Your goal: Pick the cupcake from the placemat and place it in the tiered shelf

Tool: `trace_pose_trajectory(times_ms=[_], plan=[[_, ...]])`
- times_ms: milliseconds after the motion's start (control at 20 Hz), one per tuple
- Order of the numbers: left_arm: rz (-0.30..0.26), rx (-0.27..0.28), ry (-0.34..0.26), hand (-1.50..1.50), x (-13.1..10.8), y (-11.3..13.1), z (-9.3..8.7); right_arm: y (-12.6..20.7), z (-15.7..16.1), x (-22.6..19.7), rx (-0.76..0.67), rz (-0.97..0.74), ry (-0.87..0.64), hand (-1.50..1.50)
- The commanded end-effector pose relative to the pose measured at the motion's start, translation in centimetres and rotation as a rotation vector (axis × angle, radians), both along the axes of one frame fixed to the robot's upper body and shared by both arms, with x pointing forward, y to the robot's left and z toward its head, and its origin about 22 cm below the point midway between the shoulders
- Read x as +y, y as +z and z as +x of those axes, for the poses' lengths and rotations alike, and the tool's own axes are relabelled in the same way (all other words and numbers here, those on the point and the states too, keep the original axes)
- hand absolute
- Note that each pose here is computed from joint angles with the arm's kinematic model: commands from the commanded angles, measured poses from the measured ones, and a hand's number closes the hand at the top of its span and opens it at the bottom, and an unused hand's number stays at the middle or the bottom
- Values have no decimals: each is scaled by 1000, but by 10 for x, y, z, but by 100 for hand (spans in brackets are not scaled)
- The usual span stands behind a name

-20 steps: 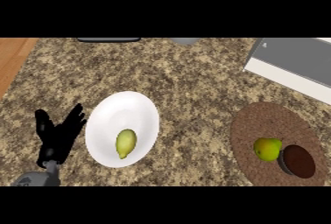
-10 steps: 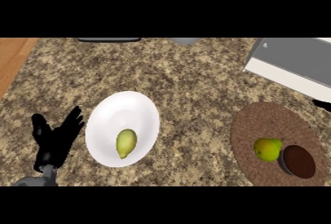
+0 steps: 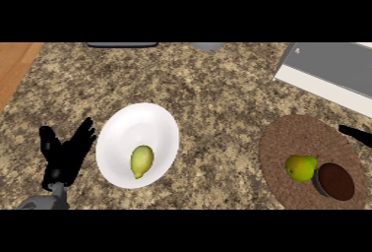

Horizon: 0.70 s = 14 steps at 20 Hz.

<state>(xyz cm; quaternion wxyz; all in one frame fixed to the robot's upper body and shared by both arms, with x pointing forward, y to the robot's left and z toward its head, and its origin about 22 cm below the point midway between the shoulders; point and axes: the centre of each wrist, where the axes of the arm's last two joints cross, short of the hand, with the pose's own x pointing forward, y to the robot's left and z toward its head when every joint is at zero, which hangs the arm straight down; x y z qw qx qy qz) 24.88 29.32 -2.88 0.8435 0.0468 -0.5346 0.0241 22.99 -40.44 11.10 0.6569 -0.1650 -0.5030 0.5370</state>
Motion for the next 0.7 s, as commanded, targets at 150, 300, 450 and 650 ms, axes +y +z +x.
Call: trace_pose_trajectory(times_ms=[150,300,450,650], plan=[[6,16,-5,0,7,4,6,-10,-16,9,-11,-62,-35,-150],[-4,11,3,0,5,4,1,-32,-10,23,-14,-63,-31,-150],[-14,17,-7,0,7,1,1,-23,-5,18,-13,-65,-47,-150],[-14,24,-4,0,-1,-3,11,-50,2,30,-3,-112,-38,-150]])
